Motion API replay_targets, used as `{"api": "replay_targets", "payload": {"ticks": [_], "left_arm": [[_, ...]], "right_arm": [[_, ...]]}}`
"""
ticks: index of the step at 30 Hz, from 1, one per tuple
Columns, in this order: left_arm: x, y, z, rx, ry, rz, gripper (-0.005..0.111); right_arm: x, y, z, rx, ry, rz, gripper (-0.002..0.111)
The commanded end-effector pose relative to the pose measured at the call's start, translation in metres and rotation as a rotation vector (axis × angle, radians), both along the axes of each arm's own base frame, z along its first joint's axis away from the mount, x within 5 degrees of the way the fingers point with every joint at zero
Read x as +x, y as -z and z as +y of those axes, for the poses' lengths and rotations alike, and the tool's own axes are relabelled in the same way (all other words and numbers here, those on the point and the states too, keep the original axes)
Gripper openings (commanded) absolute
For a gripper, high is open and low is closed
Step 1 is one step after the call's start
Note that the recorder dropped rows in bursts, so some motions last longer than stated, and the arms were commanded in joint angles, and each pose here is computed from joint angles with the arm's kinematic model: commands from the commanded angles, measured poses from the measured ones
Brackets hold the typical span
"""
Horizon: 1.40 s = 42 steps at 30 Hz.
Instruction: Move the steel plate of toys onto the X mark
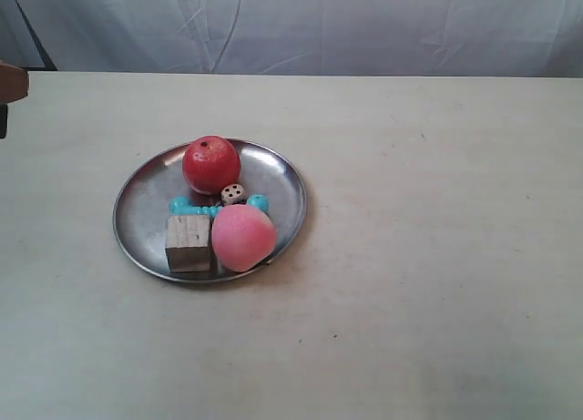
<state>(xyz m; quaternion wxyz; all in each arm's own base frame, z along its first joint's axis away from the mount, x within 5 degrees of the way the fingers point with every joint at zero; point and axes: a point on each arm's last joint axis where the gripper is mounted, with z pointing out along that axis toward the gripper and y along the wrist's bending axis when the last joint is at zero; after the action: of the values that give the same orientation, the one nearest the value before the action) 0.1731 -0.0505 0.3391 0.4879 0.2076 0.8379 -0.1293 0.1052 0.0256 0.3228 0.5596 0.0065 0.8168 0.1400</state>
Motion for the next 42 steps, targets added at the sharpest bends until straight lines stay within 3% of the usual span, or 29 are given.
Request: {"api": "replay_targets", "payload": {"ticks": [1, 9, 21, 27, 42], "left_arm": [[-0.001, -0.001, 0.000, -0.002, -0.007, -0.012, 0.000], [-0.001, -0.001, 0.000, -0.002, -0.007, -0.012, 0.000], [-0.001, -0.001, 0.000, -0.001, -0.006, -0.013, 0.000], [-0.001, -0.001, 0.000, -0.001, -0.006, -0.013, 0.000], [-0.001, -0.001, 0.000, -0.001, -0.006, -0.013, 0.000]], "right_arm": [[-0.015, 0.010, -0.020, -0.037, 0.164, -0.072, 0.000], [-0.048, 0.056, -0.033, -0.050, 0.338, -0.130, 0.000], [-0.045, 0.102, -0.031, -0.084, 0.302, -0.114, 0.000], [-0.046, 0.130, -0.029, -0.034, 0.290, -0.069, 0.000], [-0.048, 0.145, -0.023, -0.100, 0.182, -0.031, 0.000]]}}
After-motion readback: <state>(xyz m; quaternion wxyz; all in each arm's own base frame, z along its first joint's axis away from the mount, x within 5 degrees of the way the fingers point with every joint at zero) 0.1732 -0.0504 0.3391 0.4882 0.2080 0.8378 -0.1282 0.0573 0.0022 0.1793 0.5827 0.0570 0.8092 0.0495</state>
